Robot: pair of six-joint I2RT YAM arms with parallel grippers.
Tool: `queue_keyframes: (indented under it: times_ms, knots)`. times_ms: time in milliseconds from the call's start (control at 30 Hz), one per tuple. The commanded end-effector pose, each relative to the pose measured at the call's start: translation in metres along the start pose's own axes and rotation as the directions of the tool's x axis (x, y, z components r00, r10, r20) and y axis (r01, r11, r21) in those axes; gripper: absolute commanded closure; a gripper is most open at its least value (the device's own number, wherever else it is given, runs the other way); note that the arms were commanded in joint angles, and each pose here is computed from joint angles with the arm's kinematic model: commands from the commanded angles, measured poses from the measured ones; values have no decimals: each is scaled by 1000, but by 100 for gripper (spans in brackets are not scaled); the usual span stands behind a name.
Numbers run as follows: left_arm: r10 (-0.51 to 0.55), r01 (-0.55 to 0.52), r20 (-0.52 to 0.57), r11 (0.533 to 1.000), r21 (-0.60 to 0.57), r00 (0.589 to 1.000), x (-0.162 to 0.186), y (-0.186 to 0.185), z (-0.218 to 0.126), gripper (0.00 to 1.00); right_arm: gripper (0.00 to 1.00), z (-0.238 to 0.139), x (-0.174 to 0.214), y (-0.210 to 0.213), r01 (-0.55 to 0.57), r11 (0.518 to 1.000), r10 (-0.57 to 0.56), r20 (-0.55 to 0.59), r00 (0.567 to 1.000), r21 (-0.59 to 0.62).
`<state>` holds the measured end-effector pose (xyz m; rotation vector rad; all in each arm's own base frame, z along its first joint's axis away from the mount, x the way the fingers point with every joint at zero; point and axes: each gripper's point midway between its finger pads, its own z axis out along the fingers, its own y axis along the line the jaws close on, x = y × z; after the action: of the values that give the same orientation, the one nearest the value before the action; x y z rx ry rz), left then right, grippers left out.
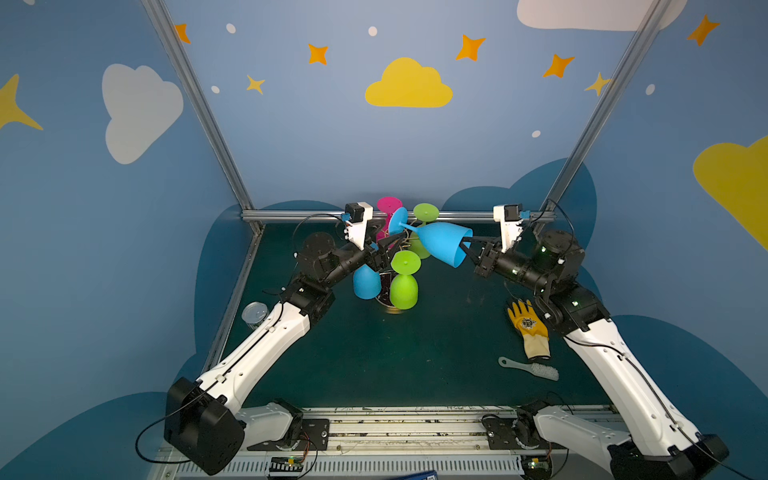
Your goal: Take the wine glass off the wine glass rack
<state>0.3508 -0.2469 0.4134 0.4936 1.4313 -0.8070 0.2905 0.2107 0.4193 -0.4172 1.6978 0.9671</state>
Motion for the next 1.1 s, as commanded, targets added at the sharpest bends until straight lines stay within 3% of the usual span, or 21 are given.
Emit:
queue_keyframes:
  times_ms: [0,200,333,567,767,1067]
  knots:
    - [38,-34,52,996,-81,998,-26,9,-13,13,100,-28,-29,5,79,994,-84,78,993,75]
    - [109,-96,36,963,-254,993,-35,36,-45,6,100,-64,-27,-12,141,958,-157,47,986,248]
    - [79,-44,75,924,-381,994,-50,67,-87,3,100,-94,-13,-34,180,894,-182,-35,983,411]
    - [41,42,125,801,-597,991,-34,129,-157,0,100,-130,23,-65,223,779,-118,-213,970,585]
    - [-11,112,156,743,-660,988,-11,159,-179,0,100,-116,49,-87,229,765,-17,-337,941,602]
    - [-39,130,148,724,-678,988,2,166,-189,0,100,-62,71,-147,314,716,79,-519,851,624]
